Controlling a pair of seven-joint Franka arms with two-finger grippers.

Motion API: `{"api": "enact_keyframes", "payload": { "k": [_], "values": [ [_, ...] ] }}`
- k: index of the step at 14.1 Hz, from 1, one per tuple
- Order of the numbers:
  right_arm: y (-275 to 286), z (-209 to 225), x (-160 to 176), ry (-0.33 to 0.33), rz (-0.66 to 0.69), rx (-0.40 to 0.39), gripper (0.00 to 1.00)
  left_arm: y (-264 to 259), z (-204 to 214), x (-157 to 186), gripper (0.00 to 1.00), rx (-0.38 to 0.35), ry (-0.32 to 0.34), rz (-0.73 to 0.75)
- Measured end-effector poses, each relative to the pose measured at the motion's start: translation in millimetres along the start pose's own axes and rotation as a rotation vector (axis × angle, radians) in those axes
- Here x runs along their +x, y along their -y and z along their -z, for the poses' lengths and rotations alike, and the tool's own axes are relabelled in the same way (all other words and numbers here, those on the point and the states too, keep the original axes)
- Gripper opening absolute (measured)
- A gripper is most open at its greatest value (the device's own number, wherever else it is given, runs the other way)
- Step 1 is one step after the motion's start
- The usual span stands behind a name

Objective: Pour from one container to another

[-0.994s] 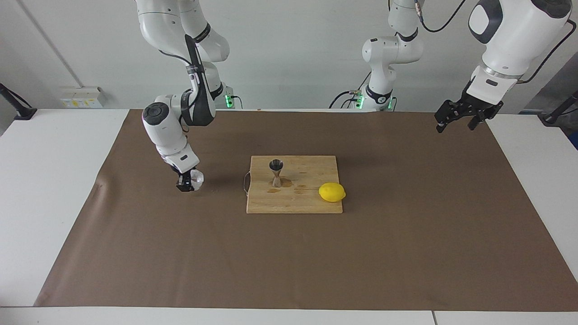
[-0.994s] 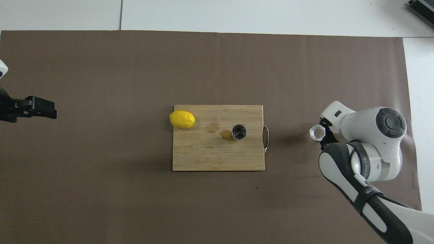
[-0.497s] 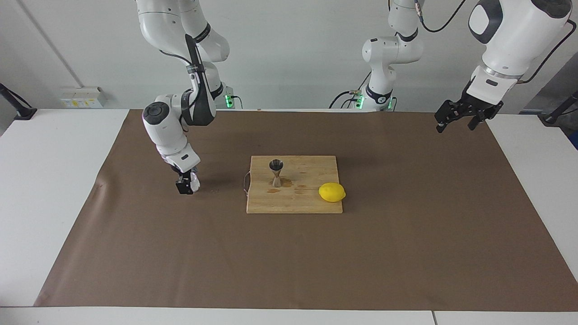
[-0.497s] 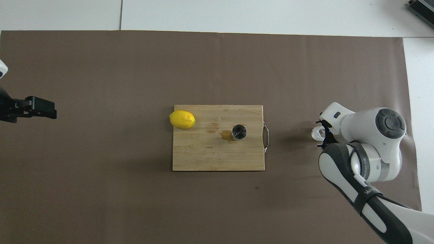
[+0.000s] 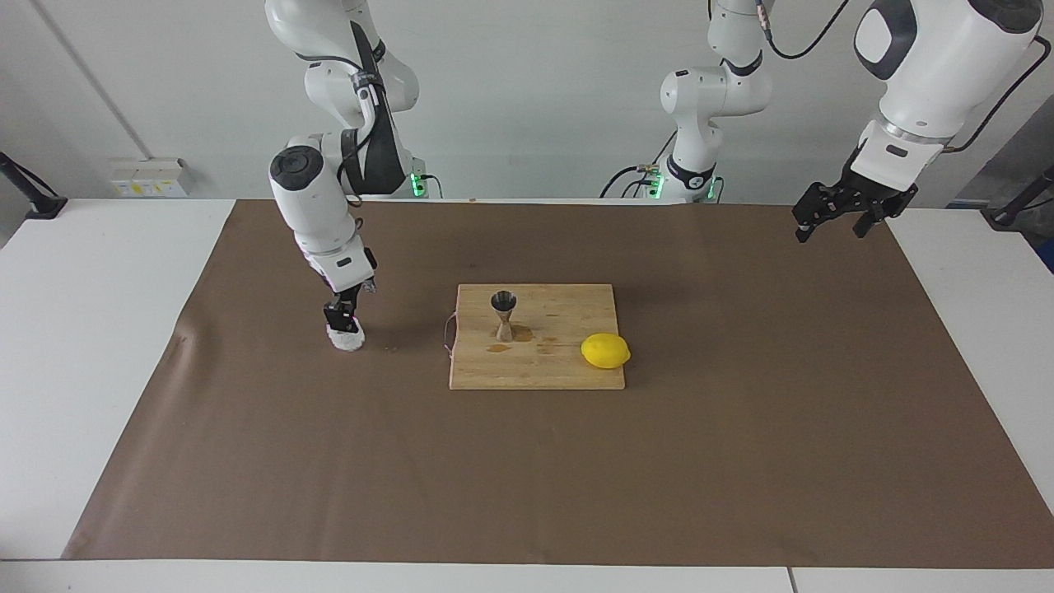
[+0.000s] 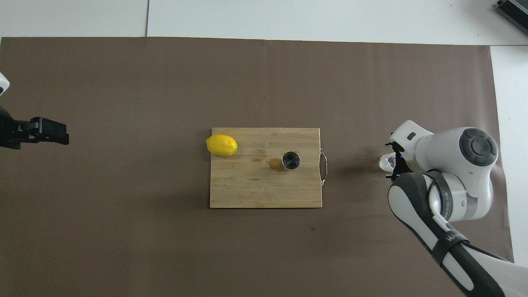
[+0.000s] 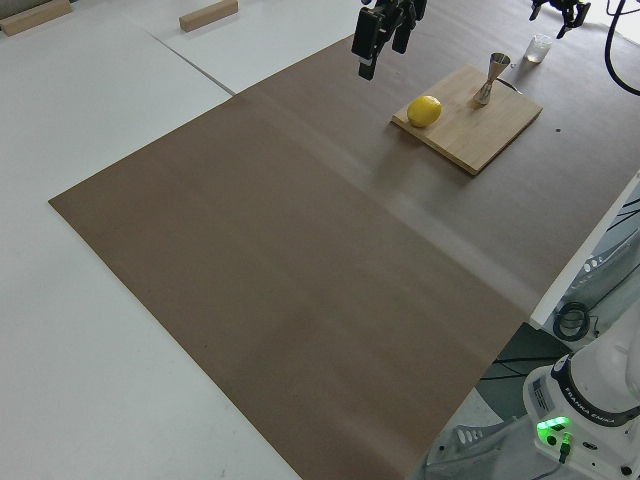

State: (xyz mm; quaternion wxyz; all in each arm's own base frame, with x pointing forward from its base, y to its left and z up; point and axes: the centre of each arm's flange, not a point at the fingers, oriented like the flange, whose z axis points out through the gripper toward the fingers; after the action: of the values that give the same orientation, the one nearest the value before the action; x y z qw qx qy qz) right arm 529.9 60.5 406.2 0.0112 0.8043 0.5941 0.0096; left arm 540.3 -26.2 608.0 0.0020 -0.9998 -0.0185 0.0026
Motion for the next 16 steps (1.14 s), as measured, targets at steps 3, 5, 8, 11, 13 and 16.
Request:
{"api": "enact_keyframes", "payload": {
  "k": [3,5,8,11,13,16],
  "values": [
    [-4.2,51.6,-2.0,0.009,-0.169,-0.009,1.00,0.0,0.0,0.0,1.00,0.000,0.000,0.000],
    [-11.0,86.6,-2.8,0.025,-0.312,-0.010,1.00,0.0,0.0,0.0,1.00,0.000,0.000,0.000],
    [-16.9,123.2,-6.1,0.036,-0.480,-0.003,1.00,0.0,0.0,0.0,1.00,0.000,0.000,0.000],
    [-19.1,141.2,-9.0,0.051,-0.582,0.013,1.00,0.0,0.0,0.0,1.00,0.000,0.000,0.000],
    [-22.4,158.4,-14.0,0.063,-0.658,0.016,1.00,0.0,0.0,0.0,1.00,0.000,0.000,0.000],
    [-26.4,179.7,-12.4,0.072,-0.836,0.003,1.00,0.0,0.0,0.0,1.00,0.000,0.000,0.000]
  ]
}}
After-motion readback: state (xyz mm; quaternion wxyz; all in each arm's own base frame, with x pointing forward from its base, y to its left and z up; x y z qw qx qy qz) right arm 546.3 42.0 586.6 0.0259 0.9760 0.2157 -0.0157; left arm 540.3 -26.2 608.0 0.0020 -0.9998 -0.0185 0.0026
